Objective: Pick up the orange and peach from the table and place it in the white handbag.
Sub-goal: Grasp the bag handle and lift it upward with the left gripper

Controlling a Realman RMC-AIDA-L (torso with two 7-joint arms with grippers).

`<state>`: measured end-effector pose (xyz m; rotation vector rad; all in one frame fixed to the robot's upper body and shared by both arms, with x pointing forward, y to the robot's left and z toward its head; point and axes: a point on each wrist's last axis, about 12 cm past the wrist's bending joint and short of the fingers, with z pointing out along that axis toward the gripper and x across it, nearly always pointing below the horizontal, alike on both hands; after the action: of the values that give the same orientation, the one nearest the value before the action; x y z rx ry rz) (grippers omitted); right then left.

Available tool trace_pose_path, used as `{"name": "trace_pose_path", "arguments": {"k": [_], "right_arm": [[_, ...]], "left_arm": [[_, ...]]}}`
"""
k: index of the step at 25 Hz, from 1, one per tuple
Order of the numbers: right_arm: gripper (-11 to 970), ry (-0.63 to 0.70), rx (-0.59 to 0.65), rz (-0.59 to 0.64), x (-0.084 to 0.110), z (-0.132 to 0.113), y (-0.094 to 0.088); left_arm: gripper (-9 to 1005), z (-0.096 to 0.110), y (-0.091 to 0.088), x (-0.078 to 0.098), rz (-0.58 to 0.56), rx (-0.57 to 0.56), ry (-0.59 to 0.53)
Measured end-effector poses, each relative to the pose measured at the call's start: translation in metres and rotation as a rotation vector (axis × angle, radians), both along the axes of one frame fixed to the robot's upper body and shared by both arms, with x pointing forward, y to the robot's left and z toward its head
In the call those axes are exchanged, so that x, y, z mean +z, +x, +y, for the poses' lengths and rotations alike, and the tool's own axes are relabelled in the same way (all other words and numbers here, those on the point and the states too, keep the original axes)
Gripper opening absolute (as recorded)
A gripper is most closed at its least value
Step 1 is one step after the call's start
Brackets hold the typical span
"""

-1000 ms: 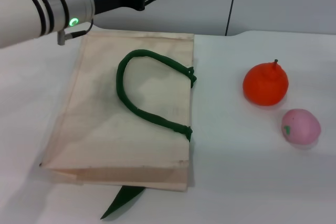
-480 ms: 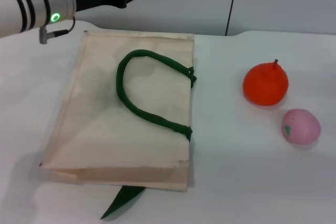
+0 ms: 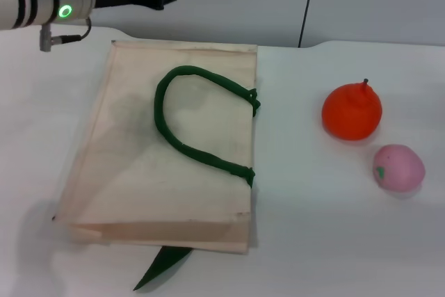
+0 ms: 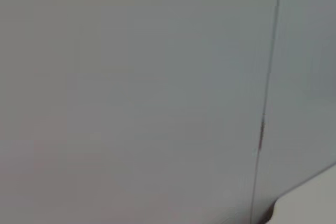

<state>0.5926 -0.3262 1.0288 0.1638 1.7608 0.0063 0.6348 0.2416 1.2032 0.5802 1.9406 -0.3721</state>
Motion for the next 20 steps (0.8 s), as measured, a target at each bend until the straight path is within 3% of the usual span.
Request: {"name": "trace_pose_path", "arguments": {"k": [7,12,20], "right_arm": [[848,0.001,0.003,-0.004,0.0014,0.0013,0.0018],[848,0.001,0.003,-0.003,0.0012,0.0013,0.0018],[848,0.0,0.008,-0.006,0.0024,0.0026,0.0035]], "left_arm": [[337,0.0002,0.0009,0.0095,0.088,0.022,-0.008],[341,0.0002,0.0001,0.0068,0.159,0.04,-0.016],[341,-0.0053,0.0035,0.0067,0.301,0.051,0.057]]}}
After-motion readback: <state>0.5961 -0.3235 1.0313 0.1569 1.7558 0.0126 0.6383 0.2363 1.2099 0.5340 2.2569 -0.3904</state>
